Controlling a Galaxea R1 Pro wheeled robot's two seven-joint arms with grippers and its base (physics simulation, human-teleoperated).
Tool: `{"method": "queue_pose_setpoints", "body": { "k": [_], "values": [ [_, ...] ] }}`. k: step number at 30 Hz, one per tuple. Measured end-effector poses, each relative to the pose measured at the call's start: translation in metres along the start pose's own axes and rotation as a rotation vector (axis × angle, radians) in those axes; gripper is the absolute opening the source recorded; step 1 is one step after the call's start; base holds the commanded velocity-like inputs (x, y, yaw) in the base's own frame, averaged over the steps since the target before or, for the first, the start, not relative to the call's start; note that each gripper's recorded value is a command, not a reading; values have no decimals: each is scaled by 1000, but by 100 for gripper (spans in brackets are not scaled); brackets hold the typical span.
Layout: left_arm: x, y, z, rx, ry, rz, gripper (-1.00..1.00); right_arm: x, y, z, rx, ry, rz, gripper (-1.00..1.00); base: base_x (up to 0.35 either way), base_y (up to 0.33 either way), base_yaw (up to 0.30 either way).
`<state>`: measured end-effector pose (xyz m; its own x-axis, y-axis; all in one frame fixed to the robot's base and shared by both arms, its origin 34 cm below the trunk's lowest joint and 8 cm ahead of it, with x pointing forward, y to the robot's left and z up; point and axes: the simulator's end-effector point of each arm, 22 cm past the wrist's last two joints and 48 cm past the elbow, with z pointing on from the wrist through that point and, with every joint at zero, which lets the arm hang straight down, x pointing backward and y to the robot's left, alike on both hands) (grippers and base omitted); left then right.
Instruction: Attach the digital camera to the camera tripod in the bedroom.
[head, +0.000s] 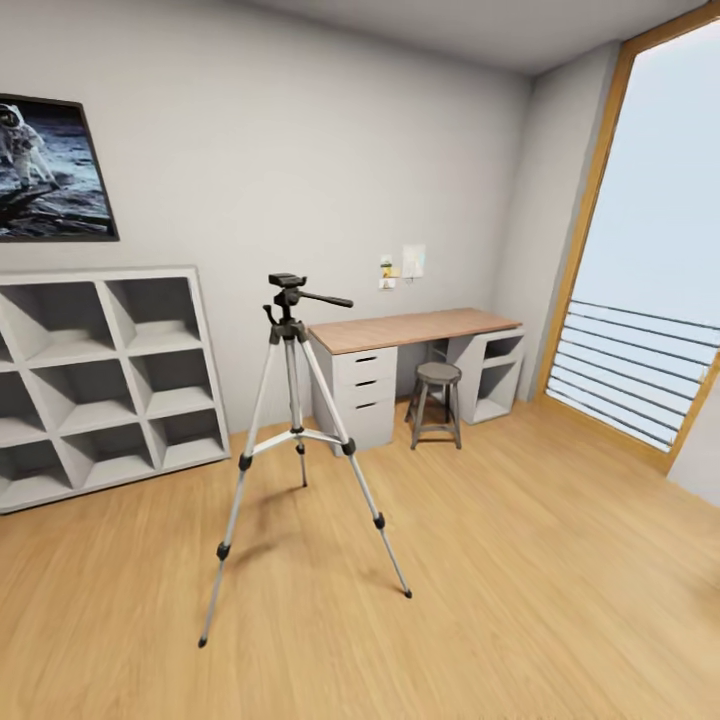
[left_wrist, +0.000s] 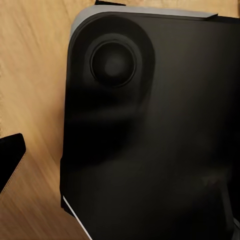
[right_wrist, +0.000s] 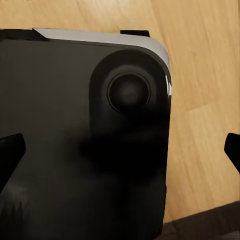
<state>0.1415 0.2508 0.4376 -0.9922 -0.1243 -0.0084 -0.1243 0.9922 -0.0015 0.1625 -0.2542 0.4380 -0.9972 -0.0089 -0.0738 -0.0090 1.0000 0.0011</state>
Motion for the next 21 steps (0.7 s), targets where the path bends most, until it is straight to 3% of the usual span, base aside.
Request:
{"method": "queue_pose_setpoints", "body": {
  "k": [21],
  "values": [
    [0, 0, 0, 0, 0, 0, 100, 0, 0, 0, 0, -1, 0, 100, 0, 0, -288]
  ]
}}
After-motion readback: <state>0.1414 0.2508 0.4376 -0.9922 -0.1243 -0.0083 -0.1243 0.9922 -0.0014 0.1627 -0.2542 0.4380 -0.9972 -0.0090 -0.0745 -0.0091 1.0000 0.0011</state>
